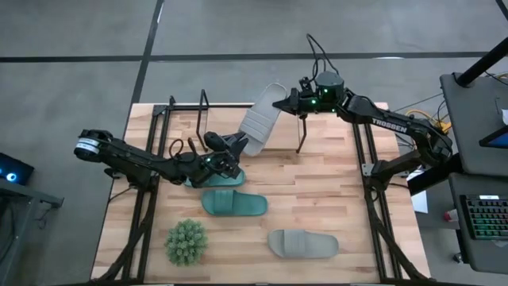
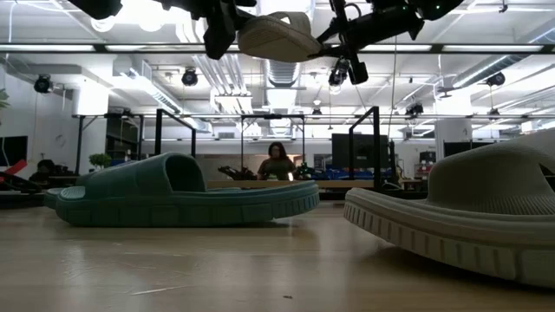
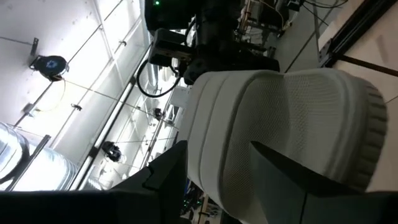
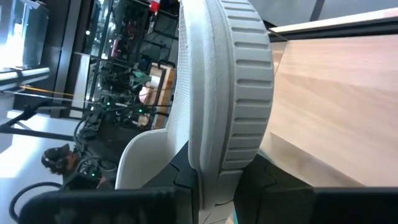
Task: Pick and place slides into the shelf
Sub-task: Put the top gray slipper on the shelf
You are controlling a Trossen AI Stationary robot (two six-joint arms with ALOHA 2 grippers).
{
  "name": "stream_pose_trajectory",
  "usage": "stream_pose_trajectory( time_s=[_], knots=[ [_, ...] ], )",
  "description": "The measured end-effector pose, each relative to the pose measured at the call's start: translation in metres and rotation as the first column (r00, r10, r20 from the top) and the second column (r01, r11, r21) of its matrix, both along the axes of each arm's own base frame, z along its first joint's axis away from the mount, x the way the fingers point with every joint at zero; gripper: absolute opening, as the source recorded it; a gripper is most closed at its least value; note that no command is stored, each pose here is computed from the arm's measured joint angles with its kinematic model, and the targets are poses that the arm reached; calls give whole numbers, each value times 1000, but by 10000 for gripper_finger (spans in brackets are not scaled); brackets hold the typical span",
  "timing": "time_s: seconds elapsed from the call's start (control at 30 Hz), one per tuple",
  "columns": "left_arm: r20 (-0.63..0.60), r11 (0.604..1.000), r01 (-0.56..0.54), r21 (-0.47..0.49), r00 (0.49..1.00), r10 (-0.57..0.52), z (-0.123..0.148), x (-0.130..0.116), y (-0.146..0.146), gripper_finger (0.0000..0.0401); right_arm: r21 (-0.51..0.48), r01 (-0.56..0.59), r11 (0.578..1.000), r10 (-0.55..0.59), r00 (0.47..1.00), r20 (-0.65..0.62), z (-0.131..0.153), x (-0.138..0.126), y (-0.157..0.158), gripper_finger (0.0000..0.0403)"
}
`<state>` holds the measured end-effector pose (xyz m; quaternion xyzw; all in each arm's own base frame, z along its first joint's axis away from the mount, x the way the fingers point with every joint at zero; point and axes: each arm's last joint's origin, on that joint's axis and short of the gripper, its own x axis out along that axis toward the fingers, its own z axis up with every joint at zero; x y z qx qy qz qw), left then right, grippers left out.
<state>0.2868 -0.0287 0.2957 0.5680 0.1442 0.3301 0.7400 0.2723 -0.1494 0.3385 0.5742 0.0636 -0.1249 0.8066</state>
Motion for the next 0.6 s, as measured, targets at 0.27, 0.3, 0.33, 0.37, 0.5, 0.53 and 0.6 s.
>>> stream_pose_trajectory(
  time_s=[0.27, 0.3, 0.33, 0.37, 0.5, 0.53, 0.6],
  knots=[
    [14, 1000, -12, -6, 1000, 12, 4, -3, 1, 157, 4, -30, 1000, 30, 1000, 10, 1, 5, 9, 47],
    [14, 1000, -12, -6, 1000, 12, 4, -3, 1, 157, 5, -33, 999, 33, 999, 9, 1, 6, 10, 47],
    [14, 1000, -12, -6, 1000, 12, 4, -3, 1, 157, 5, -37, 999, 37, 999, 10, 1, 6, 11, 47],
    [15, 1000, -12, -6, 1000, 12, 4, -3, 1, 157, 5, -42, 999, 42, 999, 10, 1, 7, 13, 47],
    [12, 1000, -11, -5, 1000, 11, 3, -2, 1, 157, 5, -57, 998, 57, 998, 9, 1, 9, 17, 47],
    [13, 1000, -11, -6, 1000, 11, 3, -2, 1, 157, 8, -58, 998, 58, 998, 10, 1, 10, 18, 47],
    [12, 1000, -11, -6, 1000, 11, 3, -2, 1, 156, 10, -62, 998, 61, 998, 11, 1, 10, 20, 47]
  ],
)
